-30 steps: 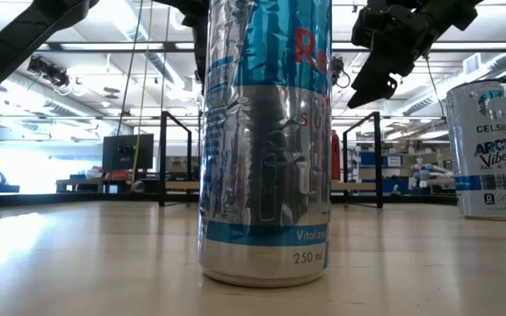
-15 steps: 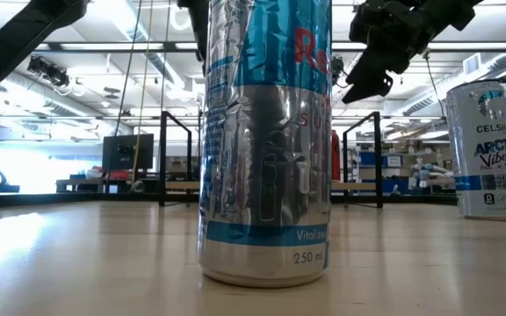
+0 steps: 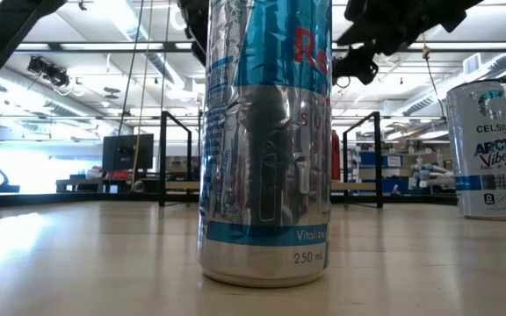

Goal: Place canned beverage on shelf
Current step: Put the top white and pink soda can on the shelf

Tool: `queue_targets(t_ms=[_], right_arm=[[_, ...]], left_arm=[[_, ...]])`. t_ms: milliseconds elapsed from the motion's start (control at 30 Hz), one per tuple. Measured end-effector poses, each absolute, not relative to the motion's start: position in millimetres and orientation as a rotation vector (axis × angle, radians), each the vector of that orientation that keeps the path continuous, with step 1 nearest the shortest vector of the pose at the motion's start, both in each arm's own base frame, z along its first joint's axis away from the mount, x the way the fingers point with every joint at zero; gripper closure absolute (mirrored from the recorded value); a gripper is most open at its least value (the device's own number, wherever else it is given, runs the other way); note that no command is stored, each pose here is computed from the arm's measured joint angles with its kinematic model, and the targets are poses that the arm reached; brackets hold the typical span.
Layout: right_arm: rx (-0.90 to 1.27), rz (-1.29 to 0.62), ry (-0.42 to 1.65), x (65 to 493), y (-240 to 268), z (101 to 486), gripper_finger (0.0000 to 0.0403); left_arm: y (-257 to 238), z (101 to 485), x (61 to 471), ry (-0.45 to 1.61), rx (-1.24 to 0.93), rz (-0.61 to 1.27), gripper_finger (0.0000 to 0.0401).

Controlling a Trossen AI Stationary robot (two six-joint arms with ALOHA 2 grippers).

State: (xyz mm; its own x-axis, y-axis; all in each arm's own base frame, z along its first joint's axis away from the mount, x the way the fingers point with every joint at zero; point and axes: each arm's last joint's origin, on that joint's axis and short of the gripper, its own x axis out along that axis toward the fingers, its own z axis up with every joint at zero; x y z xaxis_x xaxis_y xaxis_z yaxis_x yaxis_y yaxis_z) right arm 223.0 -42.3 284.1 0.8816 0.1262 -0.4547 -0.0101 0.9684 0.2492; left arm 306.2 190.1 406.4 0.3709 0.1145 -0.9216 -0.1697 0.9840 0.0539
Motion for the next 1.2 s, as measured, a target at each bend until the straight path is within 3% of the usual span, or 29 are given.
queue_targets(t_ms=[300, 667, 867, 1200], right_arm=[[0.281, 0.153, 0.388, 227.0, -40.9, 293.7, 0.009], [0.229, -0.12, 0.358, 228.0, -49.1, 294.7, 0.009], [0.235, -0.11, 0.249, 231.3, -49.5, 304.7, 0.009], [0.019, -0.094, 0.092, 237.8, -54.6, 318.3, 0.009]], left_arm=[[185.9, 413.2, 301.4, 1.155, -0.074, 0.205, 0.011], [169.4, 430.0, 291.3, 1.109, -0.055, 0.206, 0.011], [155.6, 449.7, 273.1, 1.048, -0.061, 0.234, 0.011], [133.9, 474.8, 248.1, 0.959, -0.056, 0.253, 0.011]])
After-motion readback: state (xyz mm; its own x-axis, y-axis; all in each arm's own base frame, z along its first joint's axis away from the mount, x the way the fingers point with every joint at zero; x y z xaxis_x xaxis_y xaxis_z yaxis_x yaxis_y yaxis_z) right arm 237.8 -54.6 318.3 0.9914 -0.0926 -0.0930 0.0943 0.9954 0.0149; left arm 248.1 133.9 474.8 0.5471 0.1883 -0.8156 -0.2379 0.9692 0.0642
